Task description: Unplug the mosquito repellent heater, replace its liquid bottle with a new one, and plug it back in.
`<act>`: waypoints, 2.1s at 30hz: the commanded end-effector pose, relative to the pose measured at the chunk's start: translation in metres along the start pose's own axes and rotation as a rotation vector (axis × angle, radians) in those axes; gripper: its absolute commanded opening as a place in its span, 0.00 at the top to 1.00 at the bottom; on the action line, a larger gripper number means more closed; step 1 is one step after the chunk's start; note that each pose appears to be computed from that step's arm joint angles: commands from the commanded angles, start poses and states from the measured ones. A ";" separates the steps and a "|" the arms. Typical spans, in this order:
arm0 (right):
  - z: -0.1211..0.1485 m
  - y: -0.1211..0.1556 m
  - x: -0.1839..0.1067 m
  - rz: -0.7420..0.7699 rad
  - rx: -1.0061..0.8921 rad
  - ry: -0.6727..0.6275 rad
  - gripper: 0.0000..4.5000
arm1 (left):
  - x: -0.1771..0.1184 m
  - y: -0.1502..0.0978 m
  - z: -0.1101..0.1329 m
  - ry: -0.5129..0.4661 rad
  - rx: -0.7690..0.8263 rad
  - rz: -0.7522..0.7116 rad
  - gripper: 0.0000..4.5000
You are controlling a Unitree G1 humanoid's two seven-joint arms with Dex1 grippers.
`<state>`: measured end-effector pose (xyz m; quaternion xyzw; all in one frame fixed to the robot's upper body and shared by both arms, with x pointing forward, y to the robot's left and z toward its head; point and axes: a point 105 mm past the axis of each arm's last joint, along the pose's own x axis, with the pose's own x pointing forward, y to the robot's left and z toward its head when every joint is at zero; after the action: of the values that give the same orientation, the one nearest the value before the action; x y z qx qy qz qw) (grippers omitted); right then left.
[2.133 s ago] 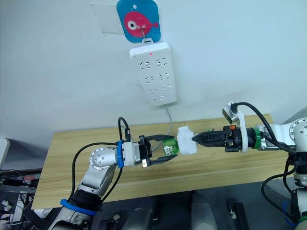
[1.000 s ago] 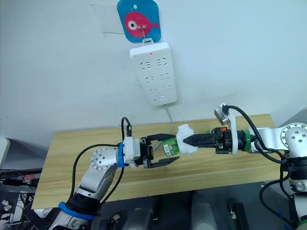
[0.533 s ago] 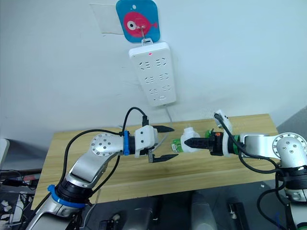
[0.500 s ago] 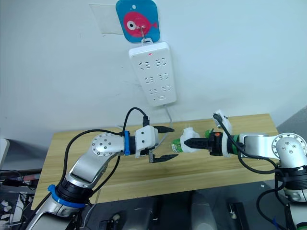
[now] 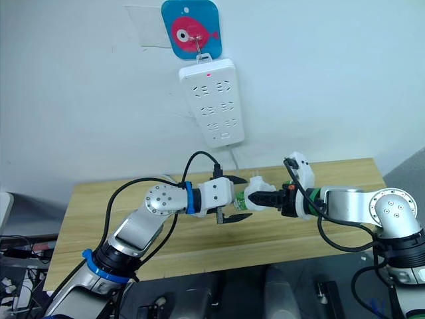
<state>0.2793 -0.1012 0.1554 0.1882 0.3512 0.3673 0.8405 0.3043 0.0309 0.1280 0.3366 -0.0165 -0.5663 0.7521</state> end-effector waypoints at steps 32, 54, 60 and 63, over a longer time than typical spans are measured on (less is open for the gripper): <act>-0.008 0.037 -0.033 -0.105 -0.243 -0.553 0.00 | -0.005 0.011 0.020 -0.385 -0.313 0.188 0.50; 0.015 0.060 -0.007 -0.133 -0.475 -0.746 0.04 | -0.006 0.005 0.047 -0.497 -0.339 0.199 0.50; 0.012 0.058 -0.009 -0.148 -0.476 -0.765 0.34 | -0.008 0.006 0.045 -0.489 -0.340 0.213 0.50; 0.011 0.057 -0.009 -0.147 -0.477 -0.770 0.34 | -0.007 0.007 0.044 -0.488 -0.341 0.223 0.50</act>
<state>0.2614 -0.0716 0.1911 0.0853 -0.0449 0.2739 0.9569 0.2940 0.0169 0.1522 0.0552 -0.1025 -0.5421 0.8322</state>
